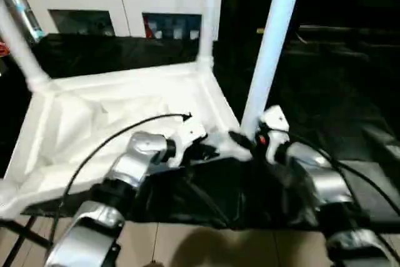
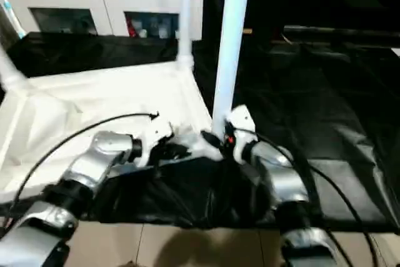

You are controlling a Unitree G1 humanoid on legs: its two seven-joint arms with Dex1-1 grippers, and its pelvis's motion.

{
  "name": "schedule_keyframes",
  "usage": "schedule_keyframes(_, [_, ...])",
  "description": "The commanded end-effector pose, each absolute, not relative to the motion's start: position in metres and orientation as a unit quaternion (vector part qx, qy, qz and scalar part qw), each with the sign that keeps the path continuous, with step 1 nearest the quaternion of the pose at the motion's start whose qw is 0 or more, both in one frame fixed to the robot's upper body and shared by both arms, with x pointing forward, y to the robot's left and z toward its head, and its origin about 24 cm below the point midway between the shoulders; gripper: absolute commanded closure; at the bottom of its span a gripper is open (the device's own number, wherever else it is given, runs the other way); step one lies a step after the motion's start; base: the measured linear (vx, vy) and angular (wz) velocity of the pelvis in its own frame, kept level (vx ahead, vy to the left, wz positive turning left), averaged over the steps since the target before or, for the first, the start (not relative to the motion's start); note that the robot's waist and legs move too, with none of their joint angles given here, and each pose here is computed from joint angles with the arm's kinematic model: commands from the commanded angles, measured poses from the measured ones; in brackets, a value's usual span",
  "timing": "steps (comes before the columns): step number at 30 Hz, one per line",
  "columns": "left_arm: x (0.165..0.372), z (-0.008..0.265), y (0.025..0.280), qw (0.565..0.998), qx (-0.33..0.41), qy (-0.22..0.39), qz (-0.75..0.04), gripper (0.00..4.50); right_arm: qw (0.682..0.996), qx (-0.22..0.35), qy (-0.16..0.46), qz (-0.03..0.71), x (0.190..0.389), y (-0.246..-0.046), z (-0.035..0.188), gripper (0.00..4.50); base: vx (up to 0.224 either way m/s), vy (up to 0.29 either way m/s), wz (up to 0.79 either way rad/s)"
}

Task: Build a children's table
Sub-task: Rotate leg to tighten

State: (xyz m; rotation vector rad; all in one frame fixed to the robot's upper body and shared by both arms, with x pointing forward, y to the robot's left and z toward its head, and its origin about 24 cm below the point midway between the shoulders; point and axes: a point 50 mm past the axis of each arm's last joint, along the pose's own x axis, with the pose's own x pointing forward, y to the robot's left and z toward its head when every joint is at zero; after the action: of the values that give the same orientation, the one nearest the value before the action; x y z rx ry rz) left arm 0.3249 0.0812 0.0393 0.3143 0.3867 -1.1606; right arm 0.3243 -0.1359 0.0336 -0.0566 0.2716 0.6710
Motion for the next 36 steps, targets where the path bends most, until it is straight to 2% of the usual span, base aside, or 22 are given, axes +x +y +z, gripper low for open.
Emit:
schedule_keyframes(1, [0.334,0.059,0.051,0.834,0.137,0.130,-0.518,4.50,0.909,0.000,0.187,0.372,0.308,-0.096,0.005,2.38,0.000,0.000,0.00])
schedule_keyframes(3, [0.333,0.059,0.045,0.839,0.132,0.124,-0.514,4.50,0.913,0.006,0.187,0.362,0.309,-0.093,0.003,2.38,0.000,0.000,0.00])
schedule_keyframes(4, [0.330,0.059,0.037,0.836,0.128,0.118,-0.521,4.50,0.915,0.026,0.187,0.356,0.311,-0.090,0.004,1.93,0.000,0.000,0.00])
schedule_keyframes(9, [0.324,0.058,0.033,0.823,0.138,0.109,-0.540,4.50,0.913,0.035,0.186,0.361,0.310,-0.089,0.004,1.58,0.000,0.000,0.00])
schedule_keyframes(13, [0.321,0.056,0.038,0.810,0.149,0.110,-0.556,4.50,0.904,0.008,0.176,0.390,0.306,-0.102,0.007,1.13,0.000,0.000,0.00])
schedule_keyframes(14, [0.322,0.056,0.041,0.807,0.156,0.109,-0.559,4.50,0.900,-0.003,0.170,0.401,0.303,-0.110,0.010,1.02,0.000,0.000,0.00])
schedule_keyframes(17, [0.322,0.056,0.042,0.806,0.157,0.110,-0.559,4.50,0.898,-0.006,0.167,0.407,0.302,-0.115,0.011,1.02,0.000,0.000,0.00])
schedule_keyframes(19, [0.323,0.055,0.048,0.800,0.172,0.111,-0.564,4.50,0.889,-0.037,0.146,0.432,0.294,-0.144,0.022,1.02,0.000,0.000,0.00])
schedule_keyframes(21, [0.323,0.054,0.050,0.798,0.175,0.111,-0.566,4.50,0.891,-0.042,0.142,0.429,0.292,-0.162,0.027,1.02,0.000,0.000,0.00])
schedule_keyframes(22, [0.323,0.054,0.051,0.797,0.178,0.110,-0.567,4.50,0.892,-0.049,0.130,0.431,0.288,-0.179,0.034,1.02,0.000,0.000,0.00])
schedule_keyframes(23, [0.323,0.055,0.052,0.796,0.178,0.110,-0.568,4.50,0.891,-0.051,0.130,0.432,0.287,-0.185,0.036,1.02,0.000,0.000,0.00])
schedule_keyframes(31, [0.322,0.055,0.051,0.784,0.181,0.097,-0.585,4.50,0.885,-0.067,0.145,0.437,0.265,-0.224,0.044,1.02,0.000,0.000,0.00])
schedule_keyframes(36, [0.320,0.056,0.050,0.779,0.186,0.084,-0.593,4.50,0.877,-0.056,0.158,0.450,0.254,-0.226,0.043,1.02,0.000,0.000,0.00])
